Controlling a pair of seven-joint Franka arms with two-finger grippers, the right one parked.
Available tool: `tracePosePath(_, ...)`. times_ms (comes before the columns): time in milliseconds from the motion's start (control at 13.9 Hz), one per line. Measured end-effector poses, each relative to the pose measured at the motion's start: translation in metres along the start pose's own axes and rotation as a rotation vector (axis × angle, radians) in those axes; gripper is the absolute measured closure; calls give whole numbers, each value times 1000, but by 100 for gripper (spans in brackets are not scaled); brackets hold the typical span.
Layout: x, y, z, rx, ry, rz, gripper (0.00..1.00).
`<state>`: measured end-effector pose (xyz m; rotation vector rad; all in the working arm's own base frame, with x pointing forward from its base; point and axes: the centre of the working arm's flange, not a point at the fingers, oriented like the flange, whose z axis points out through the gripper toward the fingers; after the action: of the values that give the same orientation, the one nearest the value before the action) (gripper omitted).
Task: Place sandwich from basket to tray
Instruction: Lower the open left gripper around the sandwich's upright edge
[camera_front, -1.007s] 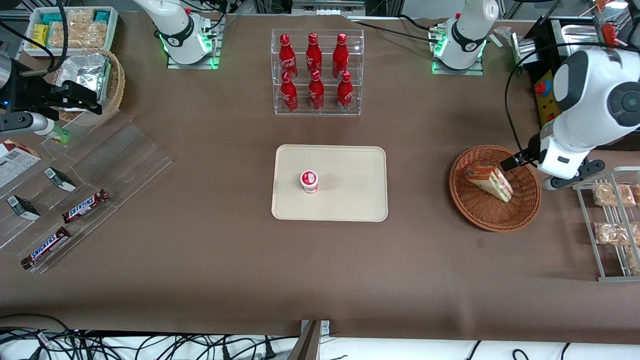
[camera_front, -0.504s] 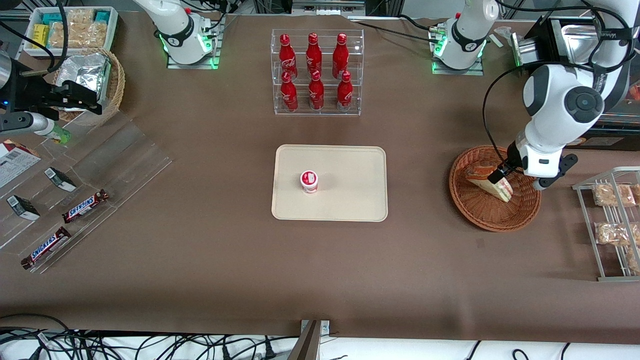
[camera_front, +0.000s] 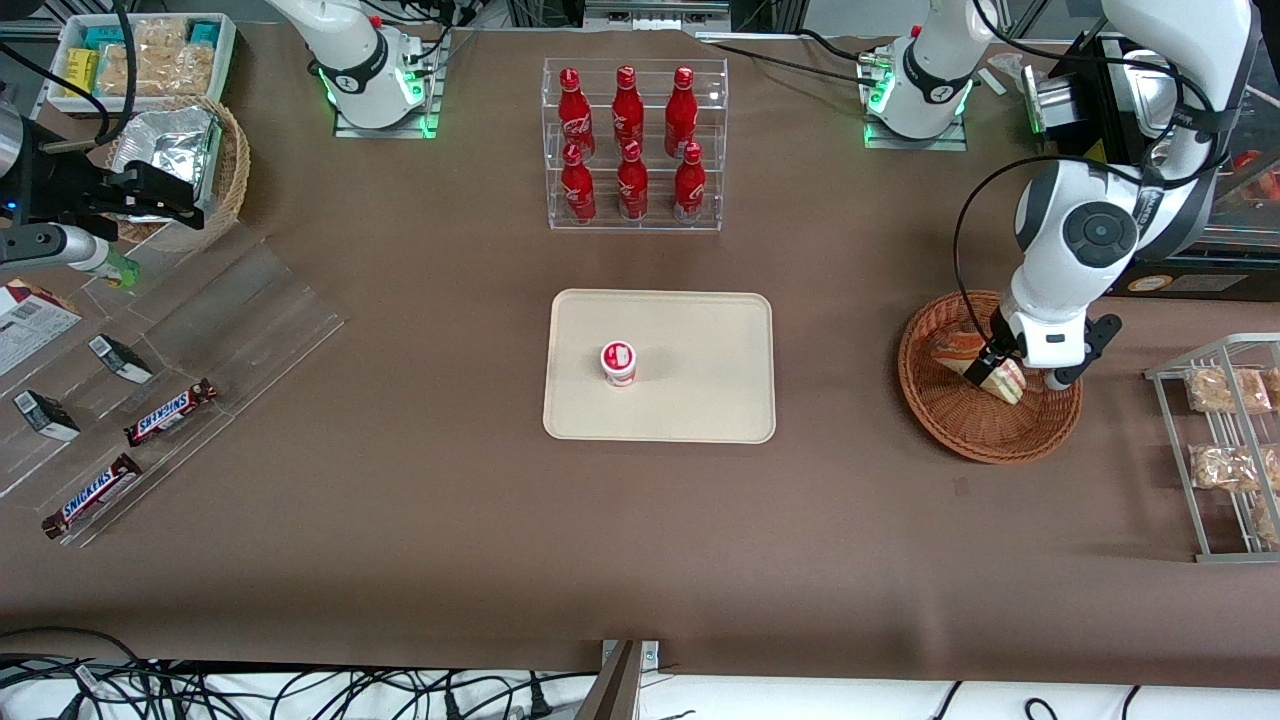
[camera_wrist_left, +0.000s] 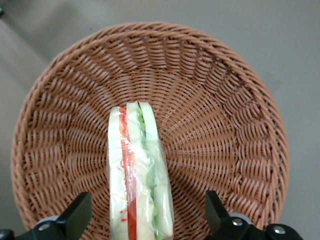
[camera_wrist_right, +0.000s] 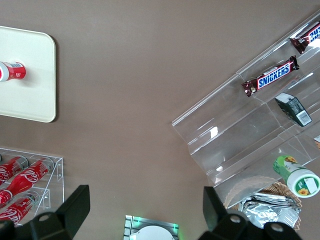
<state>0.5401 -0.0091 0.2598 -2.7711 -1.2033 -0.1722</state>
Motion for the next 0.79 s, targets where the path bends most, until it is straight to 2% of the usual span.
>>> tracePosePath(216,-8,-4,16,-14,-7,-12,0)
tracePosePath(504,-3,-16,27,-5,-9,-22,0)
tracePosePath(576,-3,-16,27,-5,-8,-21,6)
tracePosePath(647,-3,-16,27,-5,-8,-22,7)
tracePosePath(791,-3,-16,27,-5,-8,-31,26)
